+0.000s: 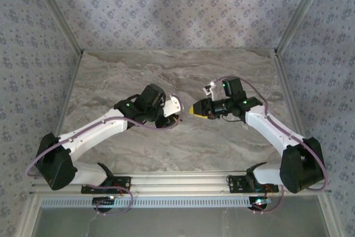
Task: Insert the wireless bluetooth earbuds into the charging case
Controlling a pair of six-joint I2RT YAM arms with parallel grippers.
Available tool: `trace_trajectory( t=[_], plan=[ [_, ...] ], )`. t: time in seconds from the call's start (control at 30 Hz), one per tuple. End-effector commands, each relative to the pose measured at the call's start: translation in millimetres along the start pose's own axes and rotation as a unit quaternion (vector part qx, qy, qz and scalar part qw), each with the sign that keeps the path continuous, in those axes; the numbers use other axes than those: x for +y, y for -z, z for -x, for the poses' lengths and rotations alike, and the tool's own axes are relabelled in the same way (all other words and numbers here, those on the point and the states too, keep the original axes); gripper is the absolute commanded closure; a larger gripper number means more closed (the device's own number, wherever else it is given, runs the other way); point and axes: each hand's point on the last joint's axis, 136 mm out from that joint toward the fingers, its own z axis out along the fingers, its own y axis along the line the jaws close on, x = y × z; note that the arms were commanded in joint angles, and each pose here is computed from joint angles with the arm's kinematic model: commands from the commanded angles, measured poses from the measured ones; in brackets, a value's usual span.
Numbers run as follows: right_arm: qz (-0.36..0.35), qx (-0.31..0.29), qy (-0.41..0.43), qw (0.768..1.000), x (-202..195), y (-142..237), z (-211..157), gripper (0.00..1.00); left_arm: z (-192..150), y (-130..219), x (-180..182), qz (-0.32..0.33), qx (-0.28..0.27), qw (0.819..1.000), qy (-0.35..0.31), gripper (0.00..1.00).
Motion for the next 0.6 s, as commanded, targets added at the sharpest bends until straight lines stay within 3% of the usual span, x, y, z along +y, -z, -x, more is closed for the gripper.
trace_trajectory(
  t=[0.0, 0.57],
  plan=[
    [0.031, 0.009, 0.028, 0.999, 23, -8, 6, 0.51, 9, -2, -4, 0.000, -0.018, 0.999, -0.043, 0.60],
    [0.041, 0.043, 0.046, 0.997, 33, -33, -2, 0.50, 25, -1, -9, -0.004, -0.041, 0.998, -0.041, 0.63]
  ],
)
